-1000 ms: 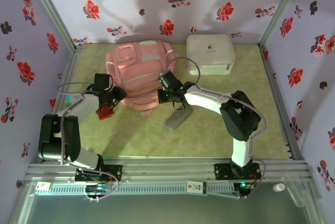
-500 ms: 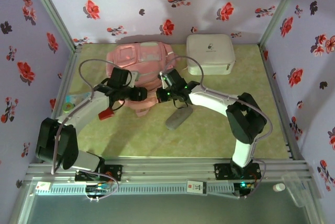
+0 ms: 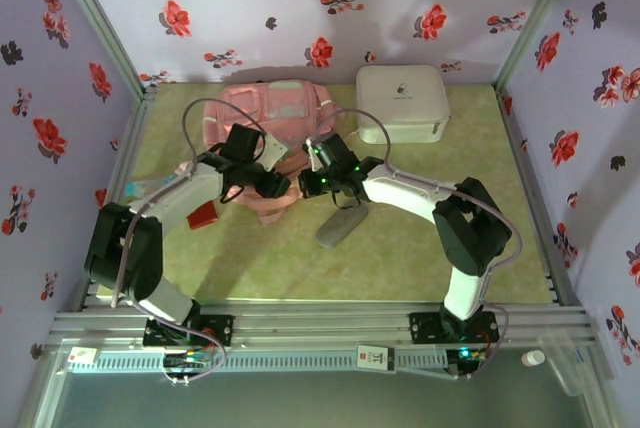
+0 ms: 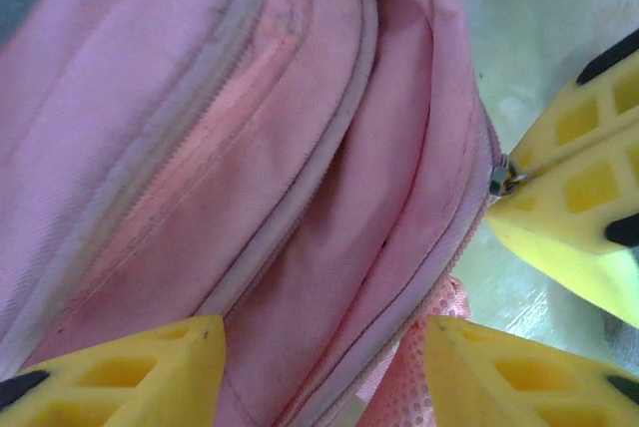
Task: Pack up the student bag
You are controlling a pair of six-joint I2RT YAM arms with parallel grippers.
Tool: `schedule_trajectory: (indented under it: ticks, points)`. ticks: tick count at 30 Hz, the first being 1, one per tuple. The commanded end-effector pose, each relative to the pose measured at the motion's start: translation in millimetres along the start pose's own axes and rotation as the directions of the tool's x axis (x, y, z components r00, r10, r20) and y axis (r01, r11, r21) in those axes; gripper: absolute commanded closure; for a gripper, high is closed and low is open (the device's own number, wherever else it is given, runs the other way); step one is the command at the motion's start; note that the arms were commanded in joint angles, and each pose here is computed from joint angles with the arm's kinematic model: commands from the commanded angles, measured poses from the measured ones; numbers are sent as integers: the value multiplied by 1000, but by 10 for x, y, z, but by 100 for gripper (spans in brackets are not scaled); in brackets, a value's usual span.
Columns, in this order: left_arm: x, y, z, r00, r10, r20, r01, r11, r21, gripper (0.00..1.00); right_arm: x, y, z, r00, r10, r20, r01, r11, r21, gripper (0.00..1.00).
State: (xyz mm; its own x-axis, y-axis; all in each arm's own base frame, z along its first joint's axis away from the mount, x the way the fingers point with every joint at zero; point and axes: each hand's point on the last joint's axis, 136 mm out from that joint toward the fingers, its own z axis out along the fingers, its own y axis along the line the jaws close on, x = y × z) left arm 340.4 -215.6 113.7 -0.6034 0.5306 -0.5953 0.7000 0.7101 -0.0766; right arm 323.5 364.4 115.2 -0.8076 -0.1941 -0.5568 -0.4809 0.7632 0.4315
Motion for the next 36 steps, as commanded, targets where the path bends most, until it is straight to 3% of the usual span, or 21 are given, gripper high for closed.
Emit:
schedule_trajectory:
  ticks: [1, 14, 19, 26, 36]
  points:
    - [-11, -34, 56, 997, 68, -21, -67, 997, 41, 46, -198, 217, -201, 997, -11, 72, 17, 996, -85, 100]
    - [6, 10, 289, 992, 114, -56, -111, 992, 64, 58, -148, 85, -163, 997, 26, 66, -22, 998, -62, 100]
    - [31, 6, 309, 989, 131, -71, -126, 989, 73, 74, -136, -21, -184, 996, 38, 77, -37, 999, -26, 100]
    - [48, -36, 133, 990, 134, -51, -131, 989, 63, 89, -119, -381, -222, 995, 43, 86, -52, 994, 97, 100]
    - [39, -116, -174, 991, 131, -37, -129, 990, 55, 94, -271, -904, -298, 994, 38, 105, -61, 971, 229, 100]
